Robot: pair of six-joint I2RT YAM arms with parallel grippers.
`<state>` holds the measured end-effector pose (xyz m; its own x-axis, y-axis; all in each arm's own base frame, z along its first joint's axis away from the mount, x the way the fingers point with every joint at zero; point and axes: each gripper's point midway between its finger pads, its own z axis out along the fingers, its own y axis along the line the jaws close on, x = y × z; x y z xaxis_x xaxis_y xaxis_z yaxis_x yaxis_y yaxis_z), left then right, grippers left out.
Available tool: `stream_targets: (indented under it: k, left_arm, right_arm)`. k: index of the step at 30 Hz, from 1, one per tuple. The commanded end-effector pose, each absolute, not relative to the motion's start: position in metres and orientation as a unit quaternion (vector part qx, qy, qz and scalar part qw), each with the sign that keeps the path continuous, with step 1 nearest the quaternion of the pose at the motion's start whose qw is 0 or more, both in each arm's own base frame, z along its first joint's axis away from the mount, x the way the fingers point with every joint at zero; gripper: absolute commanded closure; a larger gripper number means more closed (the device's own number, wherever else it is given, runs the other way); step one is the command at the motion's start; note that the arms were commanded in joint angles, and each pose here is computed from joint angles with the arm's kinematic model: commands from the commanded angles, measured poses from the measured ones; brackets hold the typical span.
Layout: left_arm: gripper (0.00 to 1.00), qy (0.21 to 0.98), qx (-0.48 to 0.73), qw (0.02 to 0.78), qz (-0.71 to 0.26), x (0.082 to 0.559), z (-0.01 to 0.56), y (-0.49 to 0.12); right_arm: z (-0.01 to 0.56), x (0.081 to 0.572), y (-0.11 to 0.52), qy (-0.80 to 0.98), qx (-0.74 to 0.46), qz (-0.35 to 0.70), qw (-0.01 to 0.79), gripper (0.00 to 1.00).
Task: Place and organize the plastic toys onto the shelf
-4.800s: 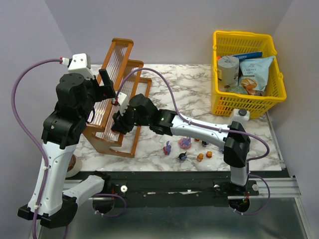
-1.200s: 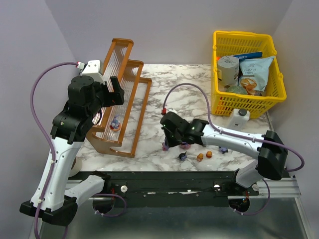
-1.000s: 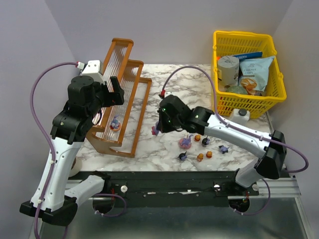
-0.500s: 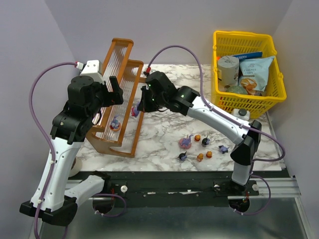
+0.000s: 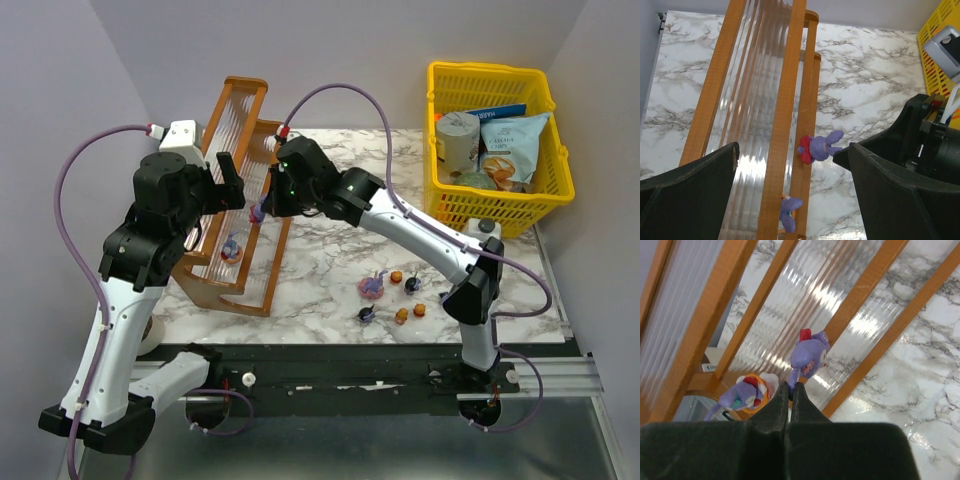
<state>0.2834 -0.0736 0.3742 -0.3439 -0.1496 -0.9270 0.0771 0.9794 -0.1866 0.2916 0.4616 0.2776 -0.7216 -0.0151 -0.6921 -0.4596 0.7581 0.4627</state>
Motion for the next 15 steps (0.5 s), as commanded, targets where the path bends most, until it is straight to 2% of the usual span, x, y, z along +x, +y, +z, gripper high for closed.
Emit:
stream_targets:
  k: [1, 15]
  left_arm:
    - [0.01, 0.809, -0.041, 0.581, -0.078, 0.284, 0.384, -0.063]
    - [0.01, 0.813, -0.105, 0.572, -0.012, 0.286, 0.377, -0.034]
  right_arm:
    - [0.298, 0.311, 0.479, 0.854, -0.117, 0.328, 0.385, 0.99]
    - [0.278, 0.348, 0.497, 0.854, -0.090, 0.282, 0.429, 0.99]
